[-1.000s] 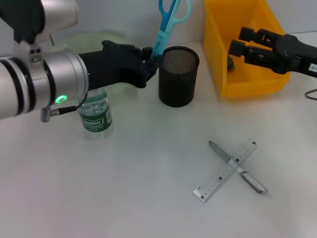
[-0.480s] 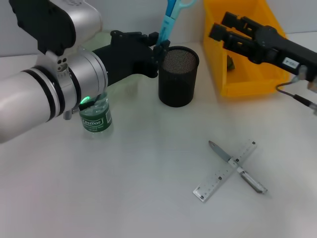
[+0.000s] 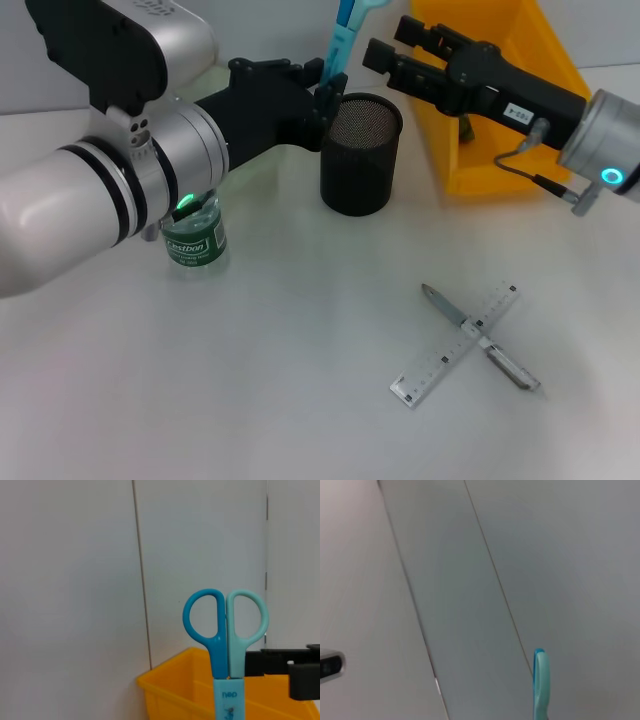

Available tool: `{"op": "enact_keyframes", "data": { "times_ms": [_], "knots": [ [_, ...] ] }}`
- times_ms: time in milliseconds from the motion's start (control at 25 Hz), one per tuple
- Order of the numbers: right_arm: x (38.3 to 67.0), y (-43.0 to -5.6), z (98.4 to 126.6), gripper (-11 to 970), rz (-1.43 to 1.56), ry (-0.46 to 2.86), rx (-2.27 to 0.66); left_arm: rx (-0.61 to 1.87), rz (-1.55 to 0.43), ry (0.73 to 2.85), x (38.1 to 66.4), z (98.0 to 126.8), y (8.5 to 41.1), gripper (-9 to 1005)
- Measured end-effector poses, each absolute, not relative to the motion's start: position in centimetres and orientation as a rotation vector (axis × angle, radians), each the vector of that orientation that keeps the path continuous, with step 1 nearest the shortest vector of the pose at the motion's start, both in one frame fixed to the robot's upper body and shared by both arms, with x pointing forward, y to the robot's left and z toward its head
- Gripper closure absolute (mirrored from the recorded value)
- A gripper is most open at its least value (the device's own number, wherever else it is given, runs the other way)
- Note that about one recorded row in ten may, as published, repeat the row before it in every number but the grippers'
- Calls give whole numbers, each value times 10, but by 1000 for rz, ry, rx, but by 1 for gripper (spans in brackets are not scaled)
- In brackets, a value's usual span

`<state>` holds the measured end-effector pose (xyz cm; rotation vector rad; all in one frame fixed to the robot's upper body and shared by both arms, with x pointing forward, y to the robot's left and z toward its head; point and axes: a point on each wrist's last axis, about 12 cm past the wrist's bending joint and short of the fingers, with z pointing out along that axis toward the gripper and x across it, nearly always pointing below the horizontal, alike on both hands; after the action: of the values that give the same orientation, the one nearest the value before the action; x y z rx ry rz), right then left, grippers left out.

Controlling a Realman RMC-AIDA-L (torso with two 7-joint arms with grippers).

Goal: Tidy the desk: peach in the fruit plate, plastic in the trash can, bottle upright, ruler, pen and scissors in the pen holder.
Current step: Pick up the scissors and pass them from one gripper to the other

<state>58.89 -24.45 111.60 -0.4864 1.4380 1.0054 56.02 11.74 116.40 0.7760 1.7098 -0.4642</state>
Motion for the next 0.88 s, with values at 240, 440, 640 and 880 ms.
{"op": "enact_keyframes", "data": {
  "times_ms": [240,440,640,880],
  "knots": [
    [596,-238,1120,158,1001,1440,-493,773,-466,1719,561,1161,117,787],
    [600,-235,1119,158,997,1454,-485,761,-462,1722,563,1158,116,788],
    [601,-232,1117,158,995,1470,-472,751,-467,1728,564,1156,116,787],
    [604,-228,1116,158,1002,1481,-466,749,-465,1730,564,1155,117,787]
  ]
}}
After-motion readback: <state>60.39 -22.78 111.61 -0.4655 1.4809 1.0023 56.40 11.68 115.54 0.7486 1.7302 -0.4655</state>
